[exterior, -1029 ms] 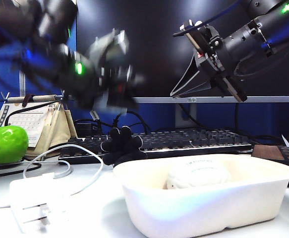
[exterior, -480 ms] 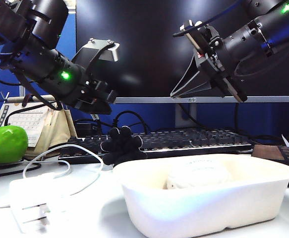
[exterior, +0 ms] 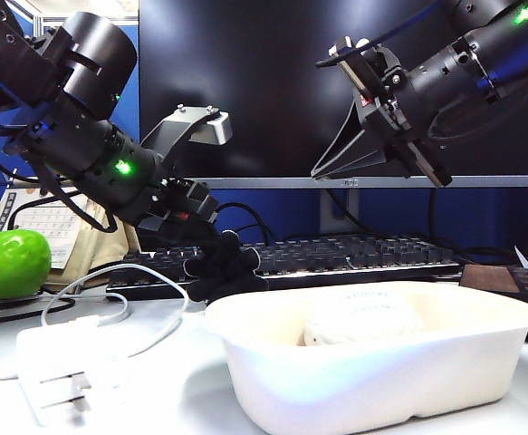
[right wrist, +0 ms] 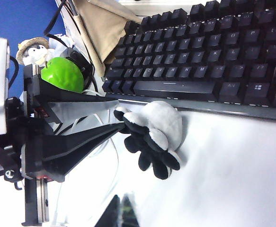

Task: Place the tilting octopus upright.

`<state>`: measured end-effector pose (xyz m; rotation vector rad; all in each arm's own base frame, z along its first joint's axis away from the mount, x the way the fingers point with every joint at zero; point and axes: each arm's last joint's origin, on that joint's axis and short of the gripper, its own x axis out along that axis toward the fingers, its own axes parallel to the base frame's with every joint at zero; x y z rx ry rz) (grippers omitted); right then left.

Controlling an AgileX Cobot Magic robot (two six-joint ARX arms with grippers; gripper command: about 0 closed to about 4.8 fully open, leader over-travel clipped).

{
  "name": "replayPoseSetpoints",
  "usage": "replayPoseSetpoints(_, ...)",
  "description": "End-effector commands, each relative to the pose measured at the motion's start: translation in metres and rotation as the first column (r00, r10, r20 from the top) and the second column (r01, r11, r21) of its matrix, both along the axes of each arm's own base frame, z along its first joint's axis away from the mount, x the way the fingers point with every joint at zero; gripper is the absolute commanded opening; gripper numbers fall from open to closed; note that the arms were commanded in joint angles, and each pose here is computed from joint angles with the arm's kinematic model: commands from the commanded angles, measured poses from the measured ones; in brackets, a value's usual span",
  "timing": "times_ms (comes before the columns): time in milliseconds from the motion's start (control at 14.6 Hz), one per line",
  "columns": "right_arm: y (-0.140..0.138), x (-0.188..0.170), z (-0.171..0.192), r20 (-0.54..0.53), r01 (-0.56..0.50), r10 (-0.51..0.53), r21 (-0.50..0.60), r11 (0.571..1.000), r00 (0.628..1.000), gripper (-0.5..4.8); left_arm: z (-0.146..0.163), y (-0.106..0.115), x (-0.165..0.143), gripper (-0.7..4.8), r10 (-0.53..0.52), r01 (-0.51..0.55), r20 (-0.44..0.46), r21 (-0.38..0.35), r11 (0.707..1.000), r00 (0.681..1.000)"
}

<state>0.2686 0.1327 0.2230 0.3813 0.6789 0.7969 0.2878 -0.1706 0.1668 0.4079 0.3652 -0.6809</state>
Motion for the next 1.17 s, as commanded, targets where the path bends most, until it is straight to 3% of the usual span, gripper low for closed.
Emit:
replayPoseSetpoints(69,0.0,0.0,0.003,0.021,-0.003,0.003,0.004,1.0,1.0,-0.06,0.002,-0.001,0.001,1.54,-0.015,0.015,0.015,-0.016,1.0,1.0)
replayPoseSetpoints(274,0.001,0.0,0.003,0.019,-0.006,0.006,0.005,1.0,1.0,-0.06,-0.008,-0.003,0.002,1.53,-0.04,0.04,-0.021,-0.012,0.999,0.999)
replayPoseSetpoints(617,0.0,0.0,0.002,0.014,-0.005,0.005,0.002,1.0,1.0,-0.06,-0.003,-0.004,0.004,1.5,-0.041,0.042,0.028,-0.037,0.998,0.999)
replayPoseSetpoints(823,0.0,0.0,0.002,0.014,-0.005,0.005,0.002,1.0,1.0,-0.06,-0.002,-0.005,0.006,1.09,-0.041,0.042,0.041,-0.044,0.998,0.998)
replayPoseSetpoints(1029,0.0,0.0,0.002,0.014,-0.005,0.005,0.002,1.0,1.0,-0.06,-0.008,-0.006,0.005,0.2,-0.085,0.085,0.003,-0.048,0.995,0.996)
replayPoseSetpoints(1166,0.0,0.0,0.002,0.014,-0.005,0.005,0.002,1.0,1.0,-0.06,-0.009,-0.006,0.004,0.14,-0.071,0.07,-0.025,-0.066,0.995,0.997)
